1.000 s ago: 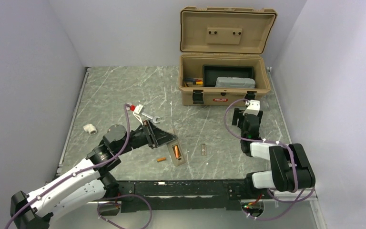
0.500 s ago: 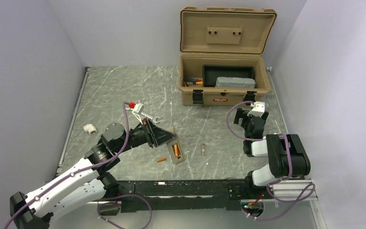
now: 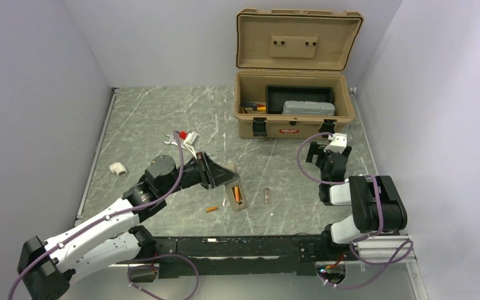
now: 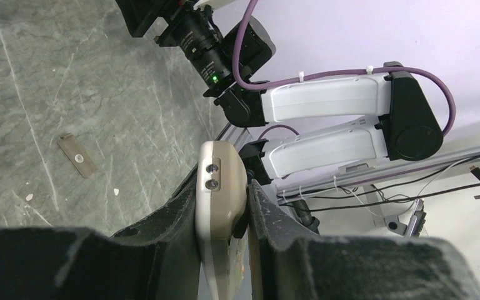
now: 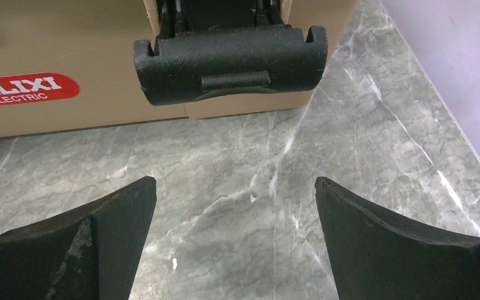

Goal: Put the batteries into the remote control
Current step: Load the battery into the remote control.

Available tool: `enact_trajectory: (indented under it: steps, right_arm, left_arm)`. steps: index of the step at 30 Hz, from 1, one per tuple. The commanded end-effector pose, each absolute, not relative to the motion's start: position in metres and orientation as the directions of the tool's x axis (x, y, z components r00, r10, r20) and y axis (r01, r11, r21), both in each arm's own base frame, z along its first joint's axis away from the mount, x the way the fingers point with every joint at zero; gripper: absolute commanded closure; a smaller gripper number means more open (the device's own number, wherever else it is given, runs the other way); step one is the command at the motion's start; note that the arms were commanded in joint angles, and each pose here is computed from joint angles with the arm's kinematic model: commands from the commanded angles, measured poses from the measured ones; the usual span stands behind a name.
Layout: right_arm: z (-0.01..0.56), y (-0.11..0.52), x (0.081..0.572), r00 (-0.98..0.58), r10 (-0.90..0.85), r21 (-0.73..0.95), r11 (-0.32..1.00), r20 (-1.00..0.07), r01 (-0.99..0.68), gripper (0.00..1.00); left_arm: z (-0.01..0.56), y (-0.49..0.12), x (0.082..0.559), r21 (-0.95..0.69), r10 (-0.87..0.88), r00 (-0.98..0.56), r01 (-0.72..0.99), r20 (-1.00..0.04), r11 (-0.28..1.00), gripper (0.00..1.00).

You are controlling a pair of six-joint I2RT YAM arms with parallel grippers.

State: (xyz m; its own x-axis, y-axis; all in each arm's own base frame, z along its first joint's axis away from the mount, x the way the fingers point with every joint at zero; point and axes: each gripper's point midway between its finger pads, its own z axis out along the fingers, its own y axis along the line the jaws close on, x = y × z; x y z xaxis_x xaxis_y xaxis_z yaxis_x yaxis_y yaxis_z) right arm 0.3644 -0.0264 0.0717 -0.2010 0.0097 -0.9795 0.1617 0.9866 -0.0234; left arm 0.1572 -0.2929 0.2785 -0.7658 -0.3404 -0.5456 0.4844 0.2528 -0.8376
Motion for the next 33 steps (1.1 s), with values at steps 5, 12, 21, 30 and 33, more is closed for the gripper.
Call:
enact_trajectory:
  steps: [5,12,21,30,33]
  right_arm:
    - [0.0947,-0.0246,0.3757,-0.115,0.028,0.01,0.988,-0.993,0.157,0.0]
    - [0.0947,-0.0248,0.3759,-0.115,0.028,0.01,0.988,-0.993,0.157,0.0]
    - [0.0949,-0.0248,0.3758,-0.115,0.029,0.01,0.987,-0.993,0.158,0.0]
    - [0.0945,-0.0246,0.3757,-0.116,0.029,0.01,0.988,-0.993,0.157,0.0]
    - [0.0948,-0.0246,0.3758,-0.115,0.028,0.01,0.988,-0.993,0.157,0.0]
  left_arm:
    - [0.3258,-0.2935,0.1571,-0.825,-0.418,-0.724,0.55,-0.548,0.131,1.0]
    - [0.3248,-0.2954,0.1584,-0.821,-0.401,-0.725,0.55,-0.56,0.153,1.0]
    - [0.3198,-0.3003,0.1599,-0.834,-0.398,-0.742,0.535,-0.539,0.132,1.0]
    - [0.3192,-0.2957,0.1599,-0.829,-0.406,-0.73,0.539,-0.549,0.152,1.0]
    - [0.3185,-0.2938,0.1607,-0.819,-0.404,-0.718,0.547,-0.566,0.175,1.0]
